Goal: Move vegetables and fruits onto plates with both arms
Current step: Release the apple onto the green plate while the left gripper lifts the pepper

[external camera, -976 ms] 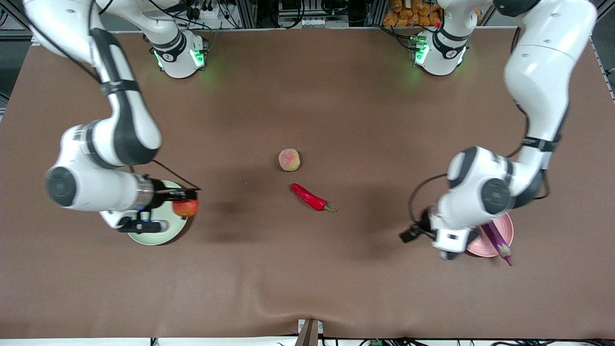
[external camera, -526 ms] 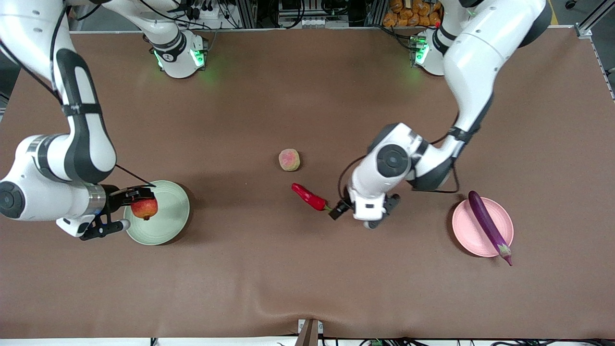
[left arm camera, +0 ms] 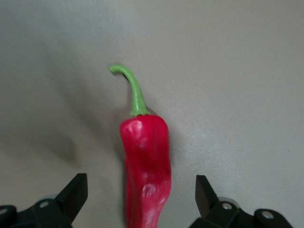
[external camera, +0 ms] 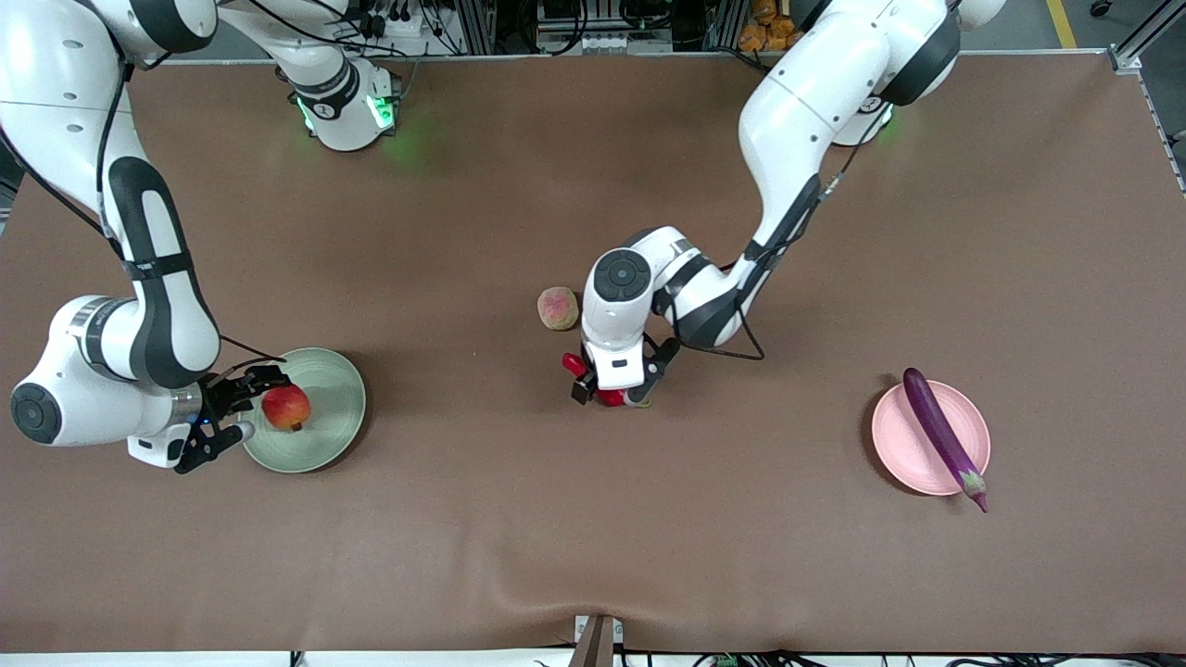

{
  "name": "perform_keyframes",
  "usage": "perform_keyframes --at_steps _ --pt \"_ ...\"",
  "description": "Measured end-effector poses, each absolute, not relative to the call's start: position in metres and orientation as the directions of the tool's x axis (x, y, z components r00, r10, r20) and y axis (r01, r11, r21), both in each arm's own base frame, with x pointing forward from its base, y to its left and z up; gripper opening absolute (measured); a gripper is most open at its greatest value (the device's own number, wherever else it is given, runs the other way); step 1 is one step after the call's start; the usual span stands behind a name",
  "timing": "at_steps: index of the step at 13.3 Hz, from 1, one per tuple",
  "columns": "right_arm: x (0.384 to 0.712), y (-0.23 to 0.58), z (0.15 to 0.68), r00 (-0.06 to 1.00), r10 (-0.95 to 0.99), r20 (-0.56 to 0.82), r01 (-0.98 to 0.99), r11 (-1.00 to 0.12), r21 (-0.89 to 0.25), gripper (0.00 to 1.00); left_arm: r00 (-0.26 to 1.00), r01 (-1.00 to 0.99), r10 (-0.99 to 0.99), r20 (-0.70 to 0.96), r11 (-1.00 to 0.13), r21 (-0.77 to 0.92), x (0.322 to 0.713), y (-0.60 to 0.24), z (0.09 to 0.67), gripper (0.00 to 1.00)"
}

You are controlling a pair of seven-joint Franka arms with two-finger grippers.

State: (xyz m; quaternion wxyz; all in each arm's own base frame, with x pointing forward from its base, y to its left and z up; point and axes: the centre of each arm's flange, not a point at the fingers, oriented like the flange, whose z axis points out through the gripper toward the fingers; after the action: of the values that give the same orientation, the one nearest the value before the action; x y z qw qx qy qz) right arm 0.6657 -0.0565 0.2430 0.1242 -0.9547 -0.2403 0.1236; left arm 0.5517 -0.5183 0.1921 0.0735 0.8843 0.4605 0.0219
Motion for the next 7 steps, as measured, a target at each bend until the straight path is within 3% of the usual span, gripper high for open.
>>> perform_keyframes --at_steps 4,7 --pt "0.672 -0.034 0.251 0.883 0.449 -0.139 0.382 -0.858 -0.344 1.0 0.566 0.817 0.823 -0.044 -0.552 0.165 0.553 -0.517 0.166 1.0" --pt "0.67 0.013 0.252 0.906 0.372 -0.2 0.286 -0.888 -0.359 1.0 0.576 0.81 0.816 -0.042 -0.563 0.165 0.553 -0.517 0.166 0.68"
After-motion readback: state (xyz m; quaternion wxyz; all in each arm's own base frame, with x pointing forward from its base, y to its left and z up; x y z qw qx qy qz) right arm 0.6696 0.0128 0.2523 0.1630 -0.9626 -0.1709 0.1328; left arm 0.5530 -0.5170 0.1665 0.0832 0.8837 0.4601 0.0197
